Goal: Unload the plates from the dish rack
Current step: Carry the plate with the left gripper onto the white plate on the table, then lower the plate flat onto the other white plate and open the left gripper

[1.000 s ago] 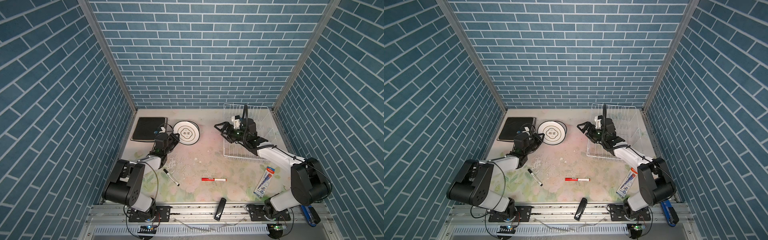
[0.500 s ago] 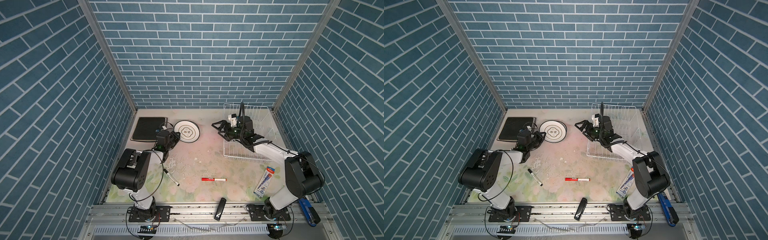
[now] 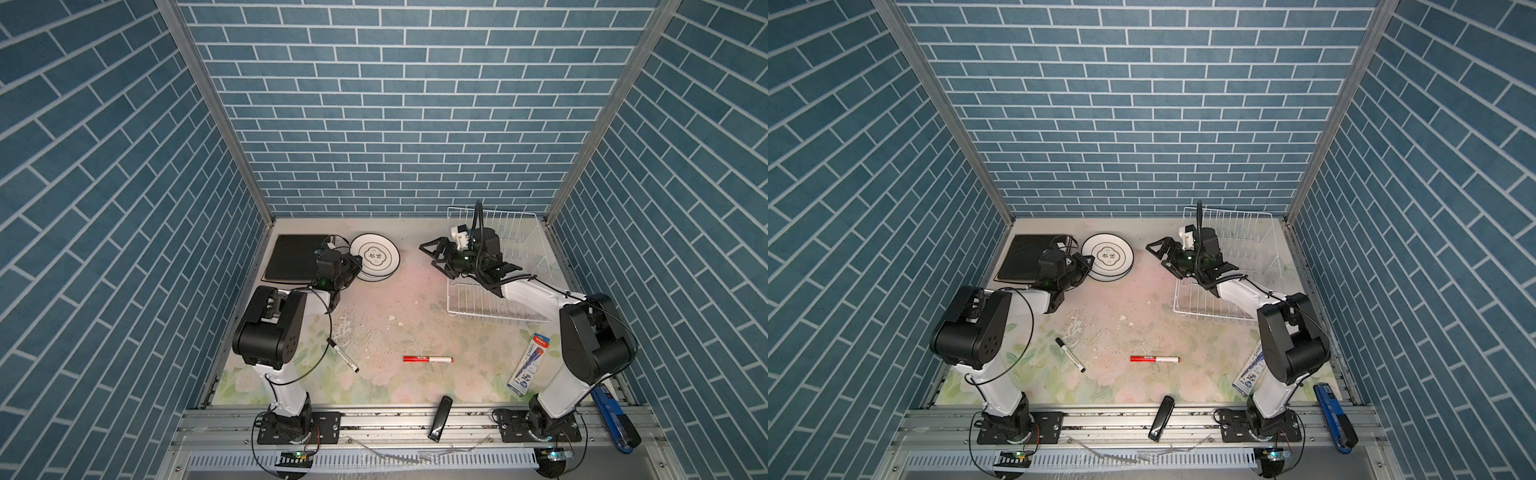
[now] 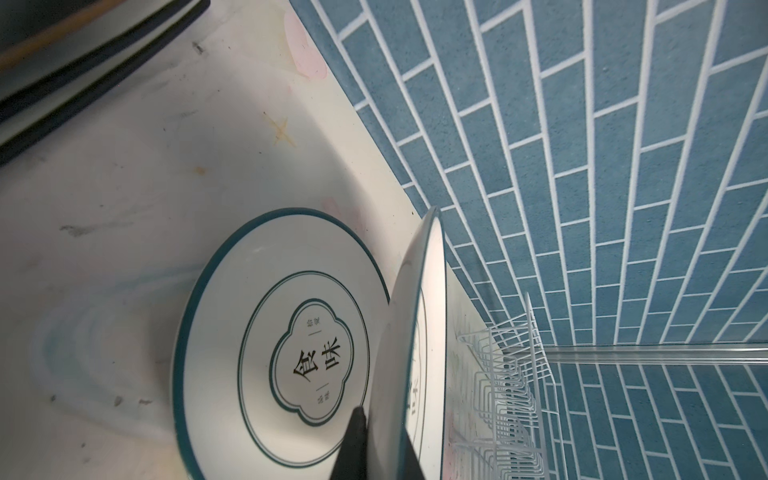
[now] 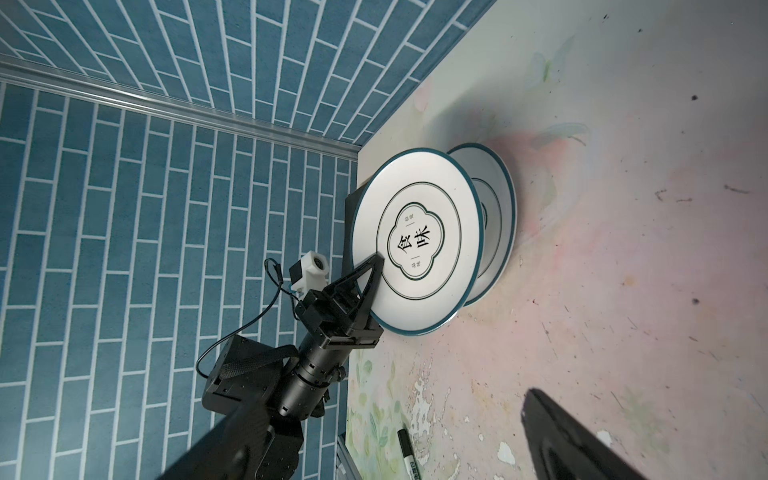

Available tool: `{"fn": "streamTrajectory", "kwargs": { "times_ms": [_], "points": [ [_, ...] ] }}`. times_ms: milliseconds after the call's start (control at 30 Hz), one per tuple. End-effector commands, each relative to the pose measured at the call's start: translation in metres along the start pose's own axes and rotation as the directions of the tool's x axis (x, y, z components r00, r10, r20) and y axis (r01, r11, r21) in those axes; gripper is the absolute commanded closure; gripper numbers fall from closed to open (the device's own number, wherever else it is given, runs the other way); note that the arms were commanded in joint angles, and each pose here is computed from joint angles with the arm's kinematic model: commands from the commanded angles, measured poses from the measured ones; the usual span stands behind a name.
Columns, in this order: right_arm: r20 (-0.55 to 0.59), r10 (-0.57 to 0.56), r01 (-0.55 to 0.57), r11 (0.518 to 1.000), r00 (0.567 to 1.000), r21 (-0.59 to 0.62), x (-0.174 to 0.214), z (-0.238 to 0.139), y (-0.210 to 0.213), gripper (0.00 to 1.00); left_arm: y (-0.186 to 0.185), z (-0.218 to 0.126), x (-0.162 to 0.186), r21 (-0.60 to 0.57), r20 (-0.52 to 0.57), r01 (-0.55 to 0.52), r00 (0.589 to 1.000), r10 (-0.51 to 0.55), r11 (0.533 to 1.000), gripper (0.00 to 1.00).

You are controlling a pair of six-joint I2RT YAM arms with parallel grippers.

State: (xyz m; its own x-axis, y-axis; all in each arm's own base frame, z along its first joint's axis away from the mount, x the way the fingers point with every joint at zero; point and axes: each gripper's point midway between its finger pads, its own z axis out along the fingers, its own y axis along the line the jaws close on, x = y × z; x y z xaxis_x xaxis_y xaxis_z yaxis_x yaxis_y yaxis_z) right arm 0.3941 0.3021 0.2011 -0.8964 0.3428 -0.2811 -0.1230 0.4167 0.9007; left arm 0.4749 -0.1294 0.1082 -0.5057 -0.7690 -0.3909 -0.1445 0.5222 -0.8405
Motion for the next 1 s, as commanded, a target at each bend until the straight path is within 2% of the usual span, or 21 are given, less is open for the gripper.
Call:
{"fn": "streamTrajectory", "kwargs": {
  "times_ms": [0, 467, 967],
  "points": [
    [-0.01, -0.016, 0.015, 0.999, 1.0, -0.047, -0.009, 0.005, 0.019, 0.03, -0.003, 0.007, -0.012, -0.001, 0.028, -0.032, 0.999, 0.032, 0.999, 1.0],
    [-0.031, -0.011, 0.009, 0.999, 0.999, -0.046, -0.011, 0.015, 0.013, 0.04, 0.008, 0.033, -0.015, -0.034, 0.012, -0.046, 0.999, 0.046, 0.998, 1.0],
    [-0.033, -0.007, 0.005, 0.999, 0.999, -0.054, -0.012, 0.017, 0.014, 0.04, 0.019, 0.039, -0.015, -0.049, 0.011, -0.032, 0.999, 0.033, 0.998, 1.0]
  ]
}}
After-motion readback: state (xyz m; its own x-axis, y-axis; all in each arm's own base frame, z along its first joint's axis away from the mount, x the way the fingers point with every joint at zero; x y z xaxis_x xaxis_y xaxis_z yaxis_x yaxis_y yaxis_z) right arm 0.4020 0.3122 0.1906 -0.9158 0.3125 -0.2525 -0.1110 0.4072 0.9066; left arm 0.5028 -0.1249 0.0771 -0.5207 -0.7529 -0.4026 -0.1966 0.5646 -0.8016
